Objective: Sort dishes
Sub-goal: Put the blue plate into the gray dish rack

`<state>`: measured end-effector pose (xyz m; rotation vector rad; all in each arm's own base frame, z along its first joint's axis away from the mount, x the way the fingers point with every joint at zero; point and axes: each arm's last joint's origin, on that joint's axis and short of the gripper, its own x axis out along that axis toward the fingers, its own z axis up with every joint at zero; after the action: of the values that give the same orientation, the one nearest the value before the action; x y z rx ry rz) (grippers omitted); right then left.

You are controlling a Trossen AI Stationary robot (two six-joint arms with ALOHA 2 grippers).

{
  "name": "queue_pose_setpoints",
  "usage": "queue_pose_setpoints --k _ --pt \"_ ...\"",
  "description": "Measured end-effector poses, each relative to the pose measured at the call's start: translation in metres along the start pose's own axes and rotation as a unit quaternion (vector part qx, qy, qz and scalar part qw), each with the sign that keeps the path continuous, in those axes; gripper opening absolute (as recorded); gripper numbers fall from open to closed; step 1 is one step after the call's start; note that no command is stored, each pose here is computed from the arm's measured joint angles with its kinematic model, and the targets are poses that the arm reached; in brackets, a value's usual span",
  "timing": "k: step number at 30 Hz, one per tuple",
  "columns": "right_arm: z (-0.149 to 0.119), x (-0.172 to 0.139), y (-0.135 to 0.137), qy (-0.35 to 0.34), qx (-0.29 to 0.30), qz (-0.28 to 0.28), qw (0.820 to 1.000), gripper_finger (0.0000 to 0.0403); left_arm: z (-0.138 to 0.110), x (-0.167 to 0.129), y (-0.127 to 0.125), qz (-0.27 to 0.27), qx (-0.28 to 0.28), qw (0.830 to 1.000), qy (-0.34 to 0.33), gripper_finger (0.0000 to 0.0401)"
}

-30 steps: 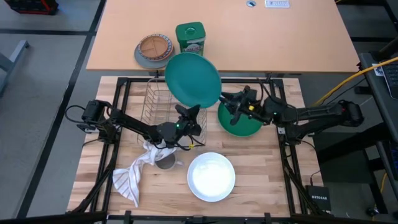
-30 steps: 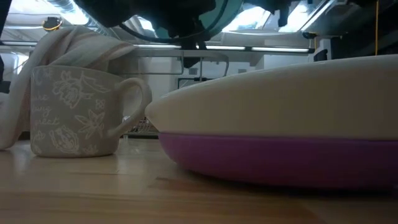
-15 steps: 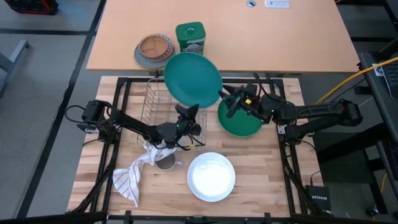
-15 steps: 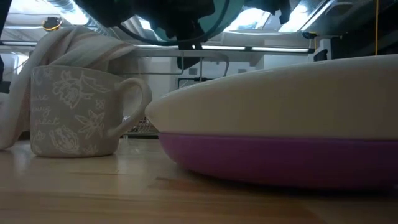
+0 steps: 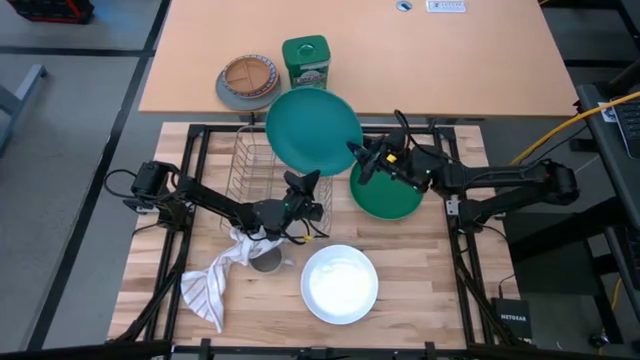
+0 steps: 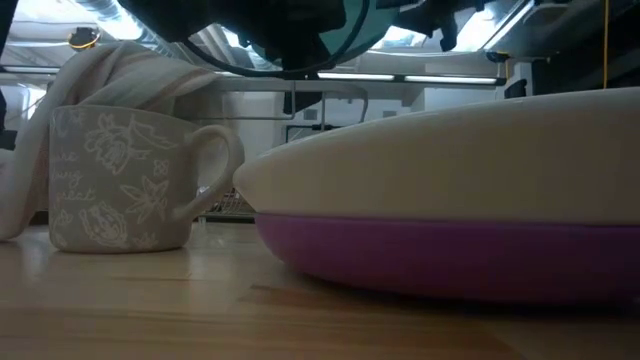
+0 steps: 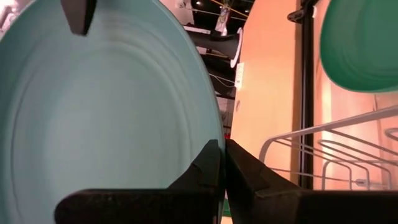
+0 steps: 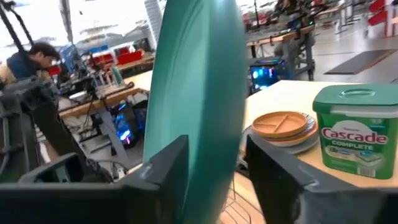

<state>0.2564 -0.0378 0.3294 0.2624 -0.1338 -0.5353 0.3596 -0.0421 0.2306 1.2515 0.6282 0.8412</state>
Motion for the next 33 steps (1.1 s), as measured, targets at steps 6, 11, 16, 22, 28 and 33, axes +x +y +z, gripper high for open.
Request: queue_pose_setpoints --k 6,11,16,22,28,33 --pt "0.0 0.006 -0.009 0.006 -0.002 0.006 1.0 0.006 0.0 0.0 -0.003 -0.008 0.021 1.0 -0.001 0.001" --pt "0.002 0.008 -0.014 0.002 -0.029 0.0 1.0 0.0017 0.0 0.0 -0.003 -0.009 0.007 1.0 -0.007 0.0031" --pt "0.003 0.008 -0.016 -0.006 -0.049 -0.016 0.999 0.003 0.0 -0.001 -0.003 -0.007 -0.068 0.998 -0.003 0.0071" --pt "0.007 0.01 -0.022 -0.019 -0.086 -0.044 0.995 0.0017 0.005 -0.011 -0.003 -0.012 -0.153 0.988 -0.017 0.0129" --pt "0.009 0.014 -0.029 -0.037 -0.099 -0.084 0.991 0.0018 0.014 -0.03 0.005 -0.003 -0.226 0.973 -0.043 0.0151" --pt "0.0 0.033 -0.032 -0.038 -0.103 -0.096 0.989 0.0018 0.017 -0.047 0.019 0.023 -0.286 0.957 -0.033 0.0152"
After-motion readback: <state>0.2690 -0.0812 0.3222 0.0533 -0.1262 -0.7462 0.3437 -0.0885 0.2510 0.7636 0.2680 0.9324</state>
